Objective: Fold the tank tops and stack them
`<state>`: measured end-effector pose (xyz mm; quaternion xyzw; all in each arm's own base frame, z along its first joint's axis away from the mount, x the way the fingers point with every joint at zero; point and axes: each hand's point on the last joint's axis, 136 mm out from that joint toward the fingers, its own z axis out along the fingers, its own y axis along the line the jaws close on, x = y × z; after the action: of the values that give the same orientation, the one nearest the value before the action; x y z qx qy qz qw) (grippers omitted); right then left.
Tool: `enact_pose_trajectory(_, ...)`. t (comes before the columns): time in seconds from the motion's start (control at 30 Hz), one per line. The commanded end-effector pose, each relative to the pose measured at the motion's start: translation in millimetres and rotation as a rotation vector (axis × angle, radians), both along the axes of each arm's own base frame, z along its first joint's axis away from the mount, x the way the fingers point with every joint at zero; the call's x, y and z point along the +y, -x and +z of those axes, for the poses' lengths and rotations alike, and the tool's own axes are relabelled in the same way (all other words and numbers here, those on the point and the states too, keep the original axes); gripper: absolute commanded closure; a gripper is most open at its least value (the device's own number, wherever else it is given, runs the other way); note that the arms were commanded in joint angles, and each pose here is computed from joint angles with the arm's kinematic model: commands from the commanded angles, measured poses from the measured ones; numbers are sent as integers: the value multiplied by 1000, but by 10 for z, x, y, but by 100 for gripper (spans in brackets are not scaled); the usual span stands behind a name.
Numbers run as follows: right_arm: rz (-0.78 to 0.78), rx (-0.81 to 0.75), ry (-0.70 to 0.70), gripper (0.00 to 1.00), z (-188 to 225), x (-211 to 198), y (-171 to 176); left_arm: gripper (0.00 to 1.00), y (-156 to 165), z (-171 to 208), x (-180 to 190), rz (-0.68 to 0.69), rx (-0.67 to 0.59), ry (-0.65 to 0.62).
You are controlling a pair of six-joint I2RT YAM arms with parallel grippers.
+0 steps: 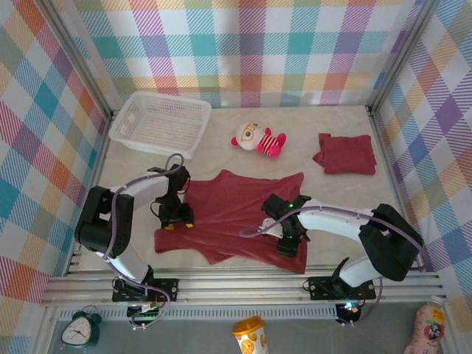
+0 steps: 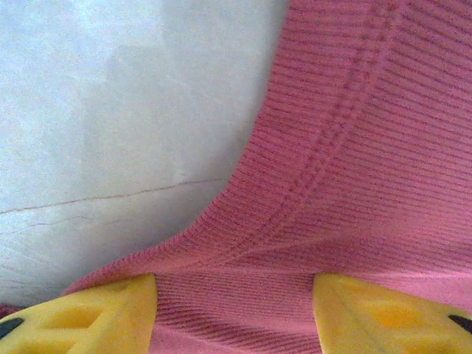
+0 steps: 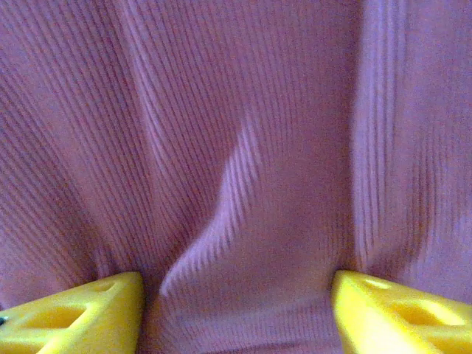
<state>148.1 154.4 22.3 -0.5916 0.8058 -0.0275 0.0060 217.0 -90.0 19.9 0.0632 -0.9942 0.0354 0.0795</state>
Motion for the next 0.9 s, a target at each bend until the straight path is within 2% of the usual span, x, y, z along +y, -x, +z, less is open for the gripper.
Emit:
enact_pose_trajectory(0.0,-52,-77,-114,29,308,112,-99,40,-150,333,-193,-6,-70,97)
enact_pose_trajectory(0.07,-136,-122,-201,25,463,140,-244,39,-303,538,-312,-23,-125,141)
enact_pose_trajectory(0.2,-411,-189,-427,24,784,118,-743,38,-640,895,-646,-69,-231,235)
enact_pose_trajectory(0.33,-632,-252,-553,24,931,-18,-1300,38,-973,942,-913,-118,-265,241)
enact_pose_trajectory(0.47,-811,-244,-605,27,943,-219,-1789,38,-1345,828,-1076,-128,-280,222)
enact_pose_trajectory(0.6,-942,-227,-595,30,843,-420,-2190,37,-1692,648,-1208,-130,-276,195)
enact_pose_trajectory(0.87,-1008,-105,-496,34,490,-525,-2550,40,-2086,320,-1451,-164,-237,189)
